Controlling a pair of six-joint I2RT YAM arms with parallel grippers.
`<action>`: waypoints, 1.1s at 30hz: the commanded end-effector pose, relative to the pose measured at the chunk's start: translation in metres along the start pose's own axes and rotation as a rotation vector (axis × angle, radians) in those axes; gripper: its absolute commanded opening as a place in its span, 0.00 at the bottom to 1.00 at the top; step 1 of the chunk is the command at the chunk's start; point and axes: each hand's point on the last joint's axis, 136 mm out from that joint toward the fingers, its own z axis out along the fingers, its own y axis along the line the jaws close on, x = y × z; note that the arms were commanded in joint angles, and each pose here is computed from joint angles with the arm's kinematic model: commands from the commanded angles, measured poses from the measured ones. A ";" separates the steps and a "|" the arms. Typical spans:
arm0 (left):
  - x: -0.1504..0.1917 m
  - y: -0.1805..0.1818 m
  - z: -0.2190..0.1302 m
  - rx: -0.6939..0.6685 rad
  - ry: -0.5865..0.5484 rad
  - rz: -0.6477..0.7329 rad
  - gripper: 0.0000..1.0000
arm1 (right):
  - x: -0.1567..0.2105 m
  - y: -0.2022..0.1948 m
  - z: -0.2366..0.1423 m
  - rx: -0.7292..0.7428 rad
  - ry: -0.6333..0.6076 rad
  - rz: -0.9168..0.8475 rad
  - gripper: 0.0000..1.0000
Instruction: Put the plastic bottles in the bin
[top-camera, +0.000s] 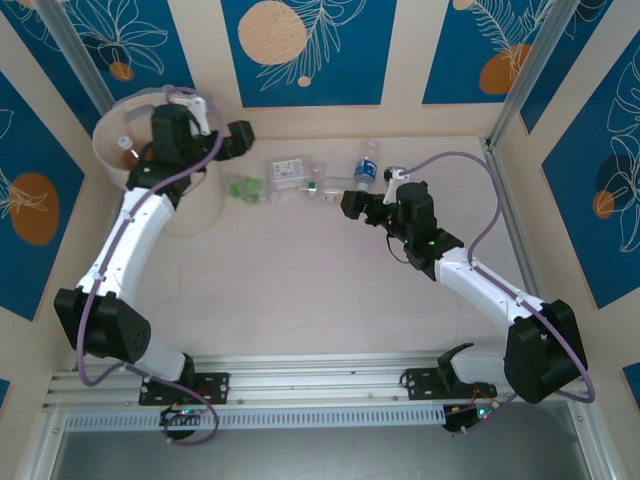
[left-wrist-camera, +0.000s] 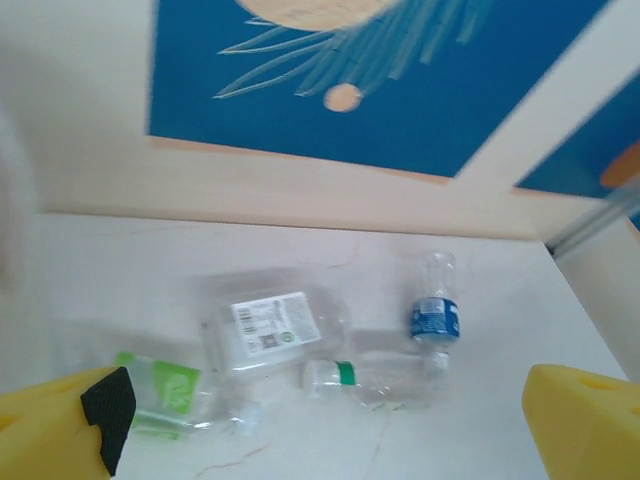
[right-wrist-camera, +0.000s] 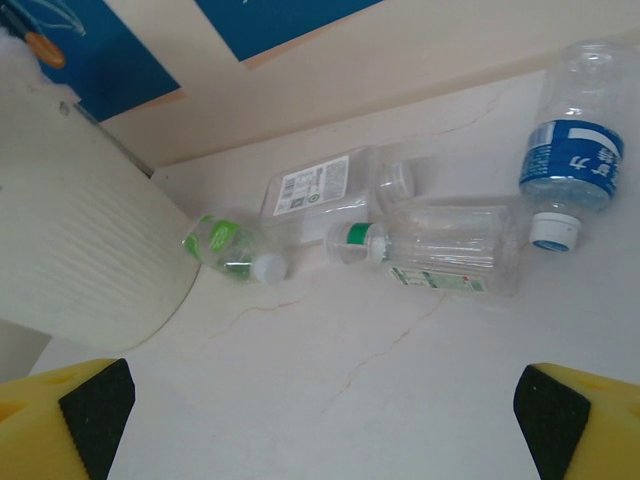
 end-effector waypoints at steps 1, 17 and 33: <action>-0.002 -0.024 -0.003 -0.029 -0.101 0.090 1.00 | -0.014 -0.007 -0.005 0.034 -0.047 0.058 1.00; 0.143 0.042 0.102 -0.453 0.094 -0.271 1.00 | -0.008 -0.026 -0.023 0.082 -0.049 0.088 1.00; 0.197 0.135 0.153 -0.921 0.069 -0.551 1.00 | -0.009 -0.046 -0.053 0.144 -0.089 0.067 1.00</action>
